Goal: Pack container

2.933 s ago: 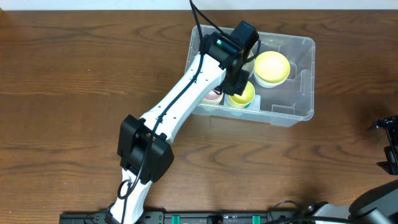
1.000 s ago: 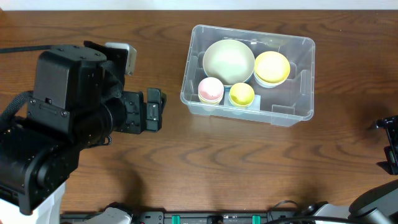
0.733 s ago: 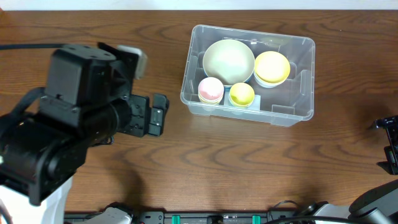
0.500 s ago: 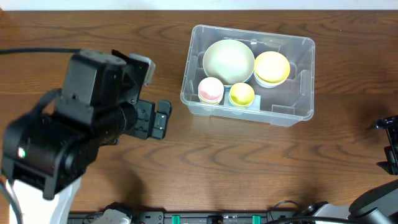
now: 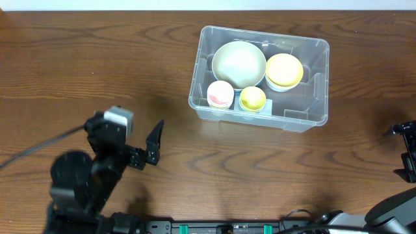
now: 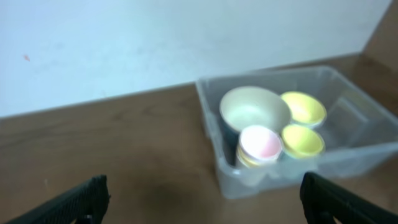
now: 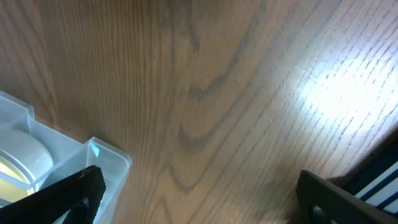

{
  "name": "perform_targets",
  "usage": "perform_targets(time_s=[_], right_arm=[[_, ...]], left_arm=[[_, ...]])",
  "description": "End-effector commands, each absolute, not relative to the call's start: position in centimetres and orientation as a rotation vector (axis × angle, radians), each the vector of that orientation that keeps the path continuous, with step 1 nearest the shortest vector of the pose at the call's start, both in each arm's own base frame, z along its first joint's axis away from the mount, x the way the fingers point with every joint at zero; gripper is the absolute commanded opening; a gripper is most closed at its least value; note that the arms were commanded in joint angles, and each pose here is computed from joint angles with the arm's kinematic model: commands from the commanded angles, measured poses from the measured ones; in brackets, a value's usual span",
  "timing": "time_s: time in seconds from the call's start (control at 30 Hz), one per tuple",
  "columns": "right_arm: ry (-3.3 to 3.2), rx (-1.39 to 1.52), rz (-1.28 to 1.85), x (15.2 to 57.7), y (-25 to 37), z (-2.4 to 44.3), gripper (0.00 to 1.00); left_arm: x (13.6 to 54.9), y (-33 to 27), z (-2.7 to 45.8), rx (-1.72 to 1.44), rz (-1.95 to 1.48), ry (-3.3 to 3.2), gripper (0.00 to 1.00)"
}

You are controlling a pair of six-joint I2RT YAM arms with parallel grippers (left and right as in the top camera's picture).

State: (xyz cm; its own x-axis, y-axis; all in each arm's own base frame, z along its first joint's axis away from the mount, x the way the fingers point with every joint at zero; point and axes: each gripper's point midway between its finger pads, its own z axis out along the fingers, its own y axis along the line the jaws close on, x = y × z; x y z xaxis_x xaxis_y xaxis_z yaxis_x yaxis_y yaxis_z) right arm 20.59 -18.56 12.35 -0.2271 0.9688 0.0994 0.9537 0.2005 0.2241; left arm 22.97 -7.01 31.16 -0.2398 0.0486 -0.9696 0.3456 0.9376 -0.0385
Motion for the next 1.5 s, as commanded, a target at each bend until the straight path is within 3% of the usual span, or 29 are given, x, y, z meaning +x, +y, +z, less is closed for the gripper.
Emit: perform_targets(time_s=[0.0,0.5,1.0,1.47], right_arm=[[2.355,1.92,0.366,20.6,-18.6,12.9,0.99],[2.354,1.92,0.366,20.6,-18.7,12.9,0.99],[2.354,1.92,0.366,20.6,-18.7,12.9,0.99],[2.354,1.92,0.366,20.6,-18.7,12.9,0.99]], left_arm=[[21.9,-6.6,30.4,0.304,-0.262,1.678,0.98],[21.6,-5.6,26.5,0.33,-0.145,1.505,0.98],[21.2,-5.2,27.7,0.343,-0.073,1.358,0.98],[24.0,-4.3,18.2,0.308,-0.052,1.543,0.98]])
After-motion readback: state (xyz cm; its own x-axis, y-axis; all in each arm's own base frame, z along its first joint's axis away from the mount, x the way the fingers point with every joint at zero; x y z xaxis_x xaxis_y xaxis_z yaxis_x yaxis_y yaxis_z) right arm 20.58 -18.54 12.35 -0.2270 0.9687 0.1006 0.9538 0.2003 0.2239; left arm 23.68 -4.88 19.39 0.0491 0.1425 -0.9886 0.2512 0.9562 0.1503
